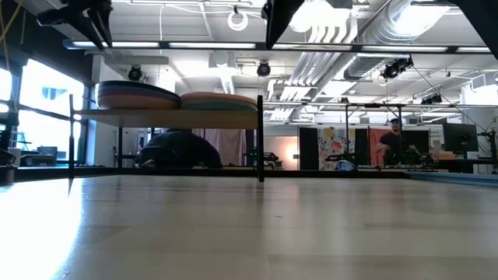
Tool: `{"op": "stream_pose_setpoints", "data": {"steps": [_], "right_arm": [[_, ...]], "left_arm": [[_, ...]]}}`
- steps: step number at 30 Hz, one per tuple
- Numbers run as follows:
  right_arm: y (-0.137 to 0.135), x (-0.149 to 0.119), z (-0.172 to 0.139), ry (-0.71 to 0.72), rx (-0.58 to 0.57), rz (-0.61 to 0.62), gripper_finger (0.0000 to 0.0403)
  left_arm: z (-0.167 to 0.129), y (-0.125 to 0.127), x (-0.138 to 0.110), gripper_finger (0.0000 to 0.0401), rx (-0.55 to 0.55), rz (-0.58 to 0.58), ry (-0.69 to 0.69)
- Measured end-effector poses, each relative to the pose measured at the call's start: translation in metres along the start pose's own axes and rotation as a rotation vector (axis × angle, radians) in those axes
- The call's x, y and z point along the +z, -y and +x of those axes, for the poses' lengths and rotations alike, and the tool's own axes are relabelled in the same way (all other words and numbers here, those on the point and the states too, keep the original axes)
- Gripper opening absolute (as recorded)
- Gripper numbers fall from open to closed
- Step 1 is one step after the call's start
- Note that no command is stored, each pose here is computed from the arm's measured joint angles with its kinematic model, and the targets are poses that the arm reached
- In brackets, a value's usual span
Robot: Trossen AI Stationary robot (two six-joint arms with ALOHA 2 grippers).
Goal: Place and stack plates onto a shelf
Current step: Return to Home Position
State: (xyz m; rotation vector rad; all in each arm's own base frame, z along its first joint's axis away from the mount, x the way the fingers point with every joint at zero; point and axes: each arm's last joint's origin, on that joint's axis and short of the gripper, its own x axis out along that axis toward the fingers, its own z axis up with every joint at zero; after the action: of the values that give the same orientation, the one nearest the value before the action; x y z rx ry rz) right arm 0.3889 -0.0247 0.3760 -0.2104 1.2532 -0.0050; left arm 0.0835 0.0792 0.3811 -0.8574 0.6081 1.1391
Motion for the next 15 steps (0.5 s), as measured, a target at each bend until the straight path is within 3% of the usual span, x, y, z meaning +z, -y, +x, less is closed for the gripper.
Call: {"op": "stream_pose_setpoints", "data": {"steps": [7, 15], "right_arm": [[0.017, -0.006, 0.025, -0.056, 0.047, 0.164, 0.0165], [0.004, -0.004, 0.057, -0.020, 0.052, 0.212, 0.0165]], "left_arm": [[-0.018, 0.005, -0.006, 0.0074, -0.137, 0.141, 0.113], [-0.031, 0.009, -0.016, 0.0061, -0.331, 0.317, 0.215]]}}
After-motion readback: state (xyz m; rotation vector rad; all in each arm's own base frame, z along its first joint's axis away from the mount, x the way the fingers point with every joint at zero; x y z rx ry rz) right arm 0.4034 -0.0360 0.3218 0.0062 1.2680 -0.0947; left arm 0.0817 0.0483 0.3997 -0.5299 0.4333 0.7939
